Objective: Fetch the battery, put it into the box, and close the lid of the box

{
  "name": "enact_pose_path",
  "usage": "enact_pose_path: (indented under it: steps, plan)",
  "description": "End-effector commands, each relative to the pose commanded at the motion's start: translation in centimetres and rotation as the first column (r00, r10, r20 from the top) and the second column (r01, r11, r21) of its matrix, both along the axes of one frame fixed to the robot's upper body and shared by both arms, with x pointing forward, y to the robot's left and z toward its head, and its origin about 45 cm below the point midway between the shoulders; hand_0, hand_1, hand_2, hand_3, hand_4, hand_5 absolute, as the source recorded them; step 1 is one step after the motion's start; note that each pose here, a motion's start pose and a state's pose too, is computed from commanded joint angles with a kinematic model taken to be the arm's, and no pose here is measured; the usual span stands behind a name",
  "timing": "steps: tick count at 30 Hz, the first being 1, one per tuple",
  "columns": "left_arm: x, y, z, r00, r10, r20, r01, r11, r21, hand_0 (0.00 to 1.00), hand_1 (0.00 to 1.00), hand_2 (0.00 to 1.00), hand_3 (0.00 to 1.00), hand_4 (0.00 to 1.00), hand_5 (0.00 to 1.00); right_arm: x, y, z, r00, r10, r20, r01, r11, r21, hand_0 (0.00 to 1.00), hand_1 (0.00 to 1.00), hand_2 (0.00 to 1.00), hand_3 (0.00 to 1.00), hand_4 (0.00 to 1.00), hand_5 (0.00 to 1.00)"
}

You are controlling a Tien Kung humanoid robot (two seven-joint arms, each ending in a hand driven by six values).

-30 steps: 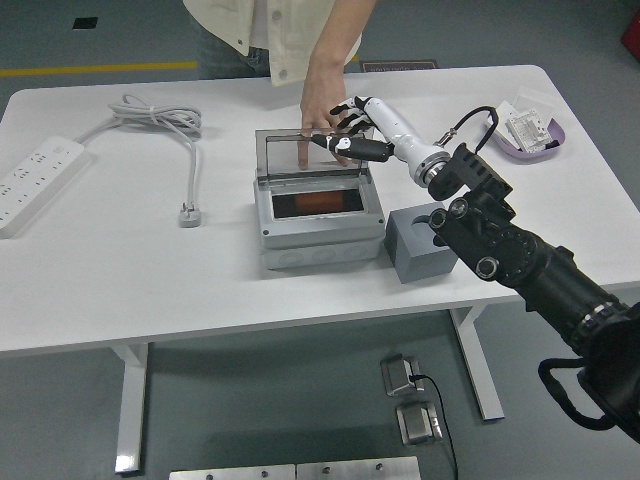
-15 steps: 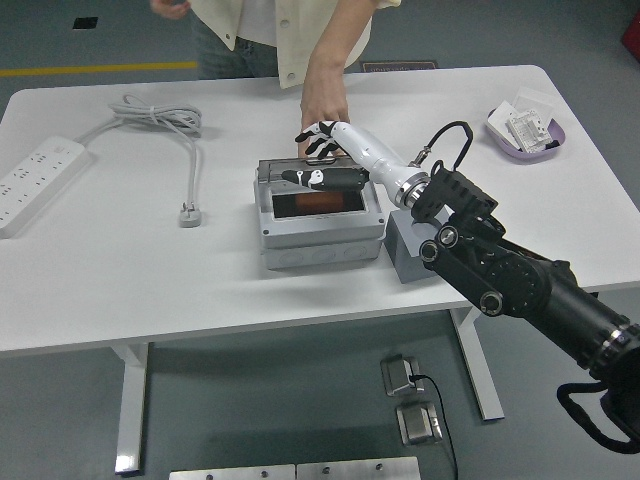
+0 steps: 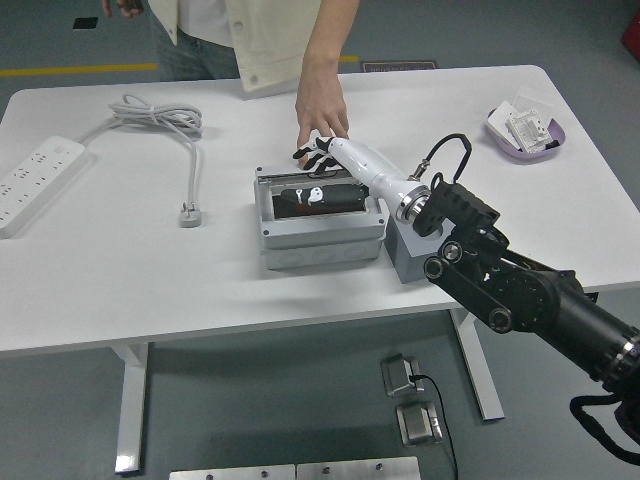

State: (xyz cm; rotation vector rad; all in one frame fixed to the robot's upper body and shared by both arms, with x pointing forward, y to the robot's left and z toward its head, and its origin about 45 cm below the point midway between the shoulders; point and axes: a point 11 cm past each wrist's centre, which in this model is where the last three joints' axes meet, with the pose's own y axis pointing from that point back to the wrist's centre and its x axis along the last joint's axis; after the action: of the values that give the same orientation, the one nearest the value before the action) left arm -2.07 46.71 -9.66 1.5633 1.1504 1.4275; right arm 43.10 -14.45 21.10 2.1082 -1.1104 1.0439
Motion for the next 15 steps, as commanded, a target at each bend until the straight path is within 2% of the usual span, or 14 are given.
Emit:
enact_pose_path:
  steps: [15]
  plan:
    - [-0.17,-0.03,-0.01,1.000,0.003,-0.002,-0.003,1.000,-0.001,0.611,0.637,0.611,0.600,0.624,0.140,-0.37,-0.35,-0.72,1.000,-0.007,-0.023,0.007,1.000,-0.004,0.620,0.556,0.645,0.750,0.965,0.739]
